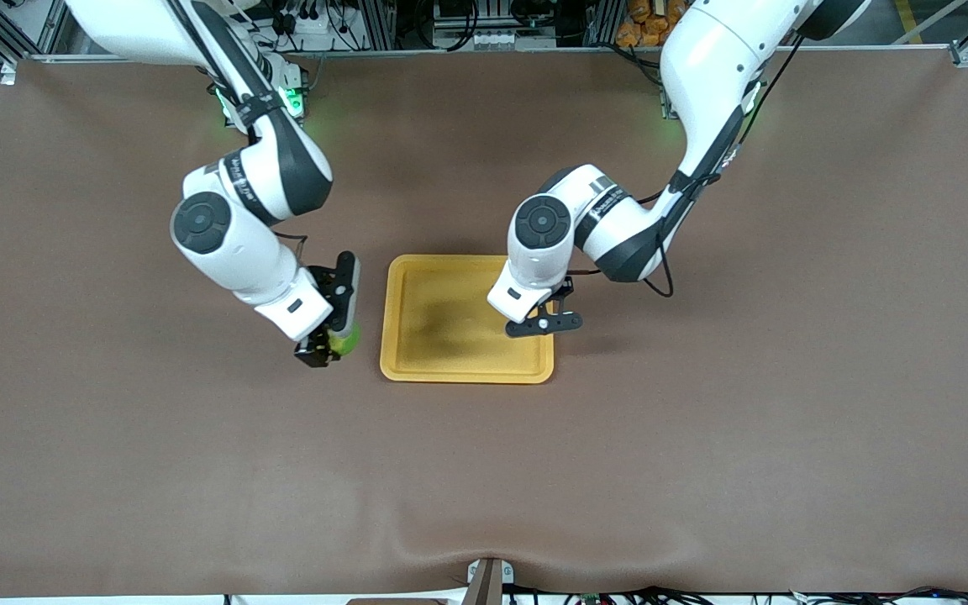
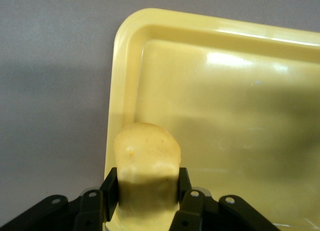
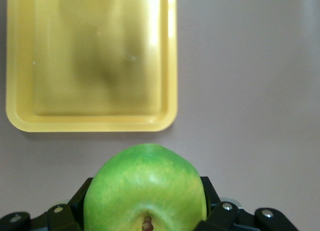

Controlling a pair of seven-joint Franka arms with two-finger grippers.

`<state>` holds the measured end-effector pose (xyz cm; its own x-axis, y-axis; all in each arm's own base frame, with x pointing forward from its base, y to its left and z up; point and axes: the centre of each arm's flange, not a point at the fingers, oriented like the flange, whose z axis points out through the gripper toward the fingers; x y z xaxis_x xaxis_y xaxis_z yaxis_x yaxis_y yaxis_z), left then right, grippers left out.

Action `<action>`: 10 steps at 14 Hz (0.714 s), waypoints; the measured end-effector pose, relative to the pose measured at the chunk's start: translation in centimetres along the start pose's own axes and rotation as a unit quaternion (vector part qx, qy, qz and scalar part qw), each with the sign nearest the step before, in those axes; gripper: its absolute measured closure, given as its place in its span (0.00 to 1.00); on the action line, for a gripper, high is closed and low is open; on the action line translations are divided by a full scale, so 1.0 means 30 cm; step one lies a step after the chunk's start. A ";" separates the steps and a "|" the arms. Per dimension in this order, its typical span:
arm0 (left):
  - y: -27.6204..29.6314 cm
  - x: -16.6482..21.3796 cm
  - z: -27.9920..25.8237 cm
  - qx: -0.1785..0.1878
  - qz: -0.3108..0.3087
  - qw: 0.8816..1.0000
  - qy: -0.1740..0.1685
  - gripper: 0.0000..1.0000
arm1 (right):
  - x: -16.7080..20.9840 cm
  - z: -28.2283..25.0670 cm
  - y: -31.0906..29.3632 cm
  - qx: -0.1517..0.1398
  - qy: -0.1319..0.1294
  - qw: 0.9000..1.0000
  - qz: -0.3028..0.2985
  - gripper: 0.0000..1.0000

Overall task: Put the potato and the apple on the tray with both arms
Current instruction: 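Lift the apple with the right gripper while the left gripper carries potato, then lower the potato into the tray and open the left gripper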

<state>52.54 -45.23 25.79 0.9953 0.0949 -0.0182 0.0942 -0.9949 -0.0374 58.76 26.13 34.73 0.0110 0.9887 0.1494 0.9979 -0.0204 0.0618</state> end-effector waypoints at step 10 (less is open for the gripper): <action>0.017 0.004 0.096 -0.001 0.033 0.999 0.002 0.50 | 0.152 0.274 -0.118 0.002 0.008 0.999 -0.032 0.14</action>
<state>52.64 -45.61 22.89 0.9994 0.0293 -0.0158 0.0288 -0.9990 -0.0337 55.80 31.93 27.08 -0.0534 0.9854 0.1619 0.9967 0.0428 0.0685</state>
